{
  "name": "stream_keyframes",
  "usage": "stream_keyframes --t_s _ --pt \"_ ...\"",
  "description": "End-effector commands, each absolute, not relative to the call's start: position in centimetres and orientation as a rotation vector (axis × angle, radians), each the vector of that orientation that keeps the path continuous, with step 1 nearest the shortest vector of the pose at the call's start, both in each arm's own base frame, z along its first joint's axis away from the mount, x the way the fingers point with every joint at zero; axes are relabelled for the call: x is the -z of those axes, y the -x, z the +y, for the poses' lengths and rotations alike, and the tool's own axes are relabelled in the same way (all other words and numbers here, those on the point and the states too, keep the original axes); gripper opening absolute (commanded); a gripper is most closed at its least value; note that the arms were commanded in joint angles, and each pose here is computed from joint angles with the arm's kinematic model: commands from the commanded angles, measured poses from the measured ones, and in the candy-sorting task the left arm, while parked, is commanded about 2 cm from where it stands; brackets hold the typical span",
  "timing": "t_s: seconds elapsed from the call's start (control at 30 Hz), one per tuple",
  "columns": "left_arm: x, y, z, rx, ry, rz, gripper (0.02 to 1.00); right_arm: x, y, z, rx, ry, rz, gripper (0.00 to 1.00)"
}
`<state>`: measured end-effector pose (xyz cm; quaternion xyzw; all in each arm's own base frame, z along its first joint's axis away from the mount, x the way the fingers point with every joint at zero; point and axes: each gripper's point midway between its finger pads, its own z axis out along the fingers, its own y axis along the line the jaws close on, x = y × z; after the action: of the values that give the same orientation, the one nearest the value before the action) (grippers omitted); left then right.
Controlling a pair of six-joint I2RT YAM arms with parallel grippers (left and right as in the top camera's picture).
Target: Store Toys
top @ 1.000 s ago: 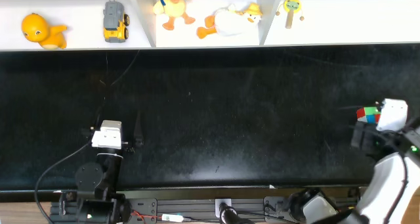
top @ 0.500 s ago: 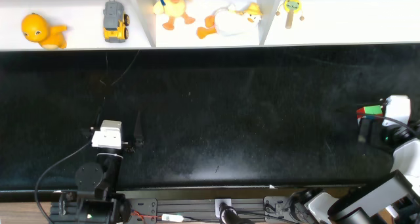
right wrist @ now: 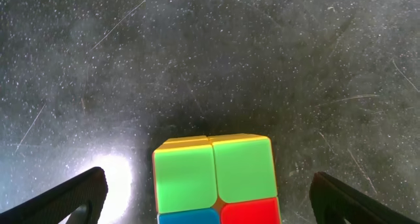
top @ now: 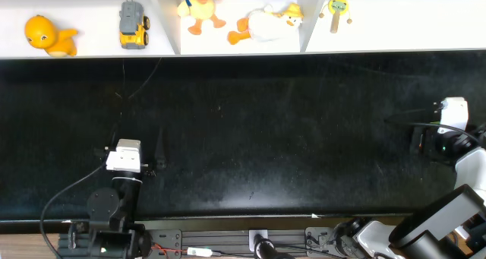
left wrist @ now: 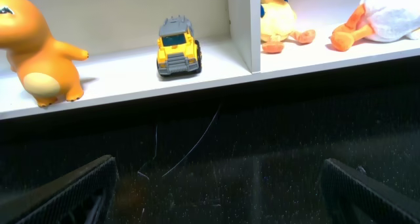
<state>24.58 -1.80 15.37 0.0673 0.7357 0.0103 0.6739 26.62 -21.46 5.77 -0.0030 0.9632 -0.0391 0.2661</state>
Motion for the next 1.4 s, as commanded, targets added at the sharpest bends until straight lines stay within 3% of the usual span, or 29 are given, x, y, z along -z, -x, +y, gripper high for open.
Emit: stream_keyframes --t_s 0.03,0.5,0.57,0.63,0.9,1.07,1.4 --pt "-15.5 -24.5 -1.8 -0.020 -0.145 1.648 0.998 -6.4 -27.4 -21.6 0.096 0.000 2.571 0.998" --pt "-15.5 -24.5 -1.8 -0.020 -0.145 1.648 0.998 -4.9 -26.7 -21.9 0.095 -0.050 2.631 0.980" --pt "-15.5 -24.5 -1.8 -0.020 -0.145 1.648 0.998 -4.9 -26.6 -21.9 0.094 -0.051 2.635 0.904" --pt "-15.5 -24.5 -1.8 -0.020 -0.145 1.648 0.998 -4.9 -26.6 -21.8 0.093 -0.053 2.639 0.757" --pt "-15.5 -24.5 -1.8 -0.020 -0.145 1.648 0.998 -4.6 -26.1 -22.1 0.108 -0.129 2.667 0.457" --pt "-15.5 -24.5 -1.8 -0.020 -0.145 1.648 0.998 -6.1 -27.1 -22.1 0.116 -0.188 2.641 0.514" --pt "-15.5 -24.5 -1.8 -0.020 -0.145 1.648 0.998 -11.9 -32.3 -21.1 0.156 -0.155 2.555 0.487"
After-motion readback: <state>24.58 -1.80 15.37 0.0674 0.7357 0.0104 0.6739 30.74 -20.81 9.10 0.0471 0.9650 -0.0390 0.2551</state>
